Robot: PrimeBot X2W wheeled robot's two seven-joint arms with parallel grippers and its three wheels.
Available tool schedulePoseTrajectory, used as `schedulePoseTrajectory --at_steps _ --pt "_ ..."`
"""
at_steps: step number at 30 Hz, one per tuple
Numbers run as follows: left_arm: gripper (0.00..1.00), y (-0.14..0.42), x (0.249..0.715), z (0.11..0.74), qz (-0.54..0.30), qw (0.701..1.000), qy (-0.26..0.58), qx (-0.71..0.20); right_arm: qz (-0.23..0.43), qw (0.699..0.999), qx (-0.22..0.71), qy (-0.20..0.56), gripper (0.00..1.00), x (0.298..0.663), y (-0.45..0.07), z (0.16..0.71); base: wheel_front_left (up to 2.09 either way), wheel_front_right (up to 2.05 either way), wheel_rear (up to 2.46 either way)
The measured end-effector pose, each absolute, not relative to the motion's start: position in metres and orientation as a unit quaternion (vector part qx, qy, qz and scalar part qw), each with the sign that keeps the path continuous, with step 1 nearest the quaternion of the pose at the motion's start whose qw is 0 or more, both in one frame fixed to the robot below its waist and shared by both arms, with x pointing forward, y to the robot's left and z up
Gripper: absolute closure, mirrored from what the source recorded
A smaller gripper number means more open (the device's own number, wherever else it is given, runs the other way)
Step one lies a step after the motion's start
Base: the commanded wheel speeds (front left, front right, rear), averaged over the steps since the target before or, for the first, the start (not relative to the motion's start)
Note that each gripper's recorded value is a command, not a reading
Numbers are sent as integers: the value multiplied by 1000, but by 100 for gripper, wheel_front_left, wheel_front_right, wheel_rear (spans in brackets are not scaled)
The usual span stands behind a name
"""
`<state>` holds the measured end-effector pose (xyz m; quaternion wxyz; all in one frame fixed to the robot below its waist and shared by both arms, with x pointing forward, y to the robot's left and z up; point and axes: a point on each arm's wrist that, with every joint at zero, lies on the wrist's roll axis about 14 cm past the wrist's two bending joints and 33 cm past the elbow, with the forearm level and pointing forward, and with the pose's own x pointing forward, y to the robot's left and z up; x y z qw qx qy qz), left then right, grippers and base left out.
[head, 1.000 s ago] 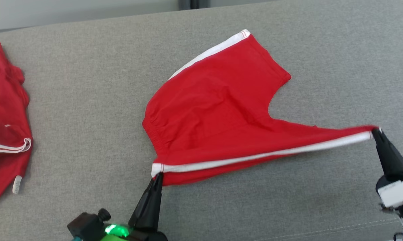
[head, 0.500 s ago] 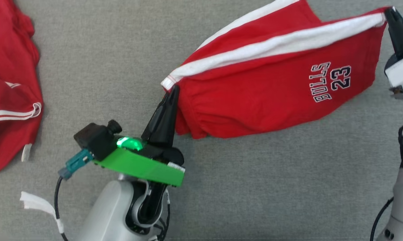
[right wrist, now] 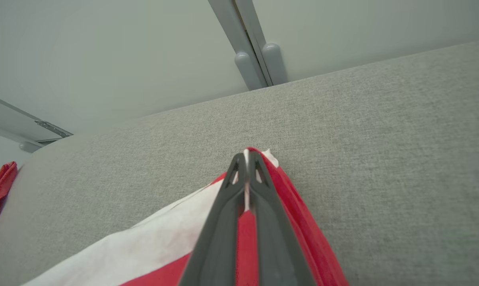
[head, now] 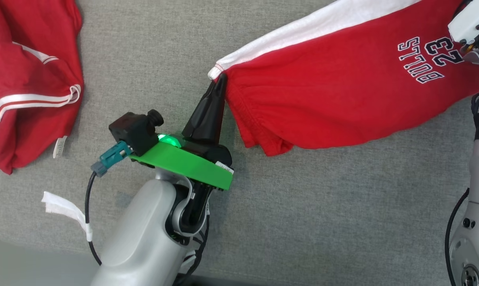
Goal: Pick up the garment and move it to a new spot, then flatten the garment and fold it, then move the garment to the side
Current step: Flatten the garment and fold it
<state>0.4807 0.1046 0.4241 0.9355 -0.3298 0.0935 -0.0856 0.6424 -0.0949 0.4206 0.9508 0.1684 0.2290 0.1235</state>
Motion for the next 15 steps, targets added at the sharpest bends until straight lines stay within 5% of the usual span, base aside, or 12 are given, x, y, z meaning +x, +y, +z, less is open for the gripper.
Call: schedulePoseTrajectory --at_steps 5,6,7,8,9,15 --pt "100 104 483 414 -83 934 106 -332 121 952 153 235 100 649 -91 401 0 0 0" --pt "97 103 483 411 -82 932 111 -334 120 954 150 229 69 650 -91 402 0 0 0" --pt "68 102 482 407 -80 932 120 -333 121 957 145 221 18 651 -91 404 0 0 0" --pt "18 100 481 406 -82 933 122 -330 120 958 147 216 0 652 -92 406 0 0 0" --pt "0 100 482 406 -80 933 123 -328 119 959 150 208 0 653 -92 409 0 0 0" --pt "0 104 480 409 -64 940 118 -312 155 965 126 169 0 650 -84 443 0 0 0"
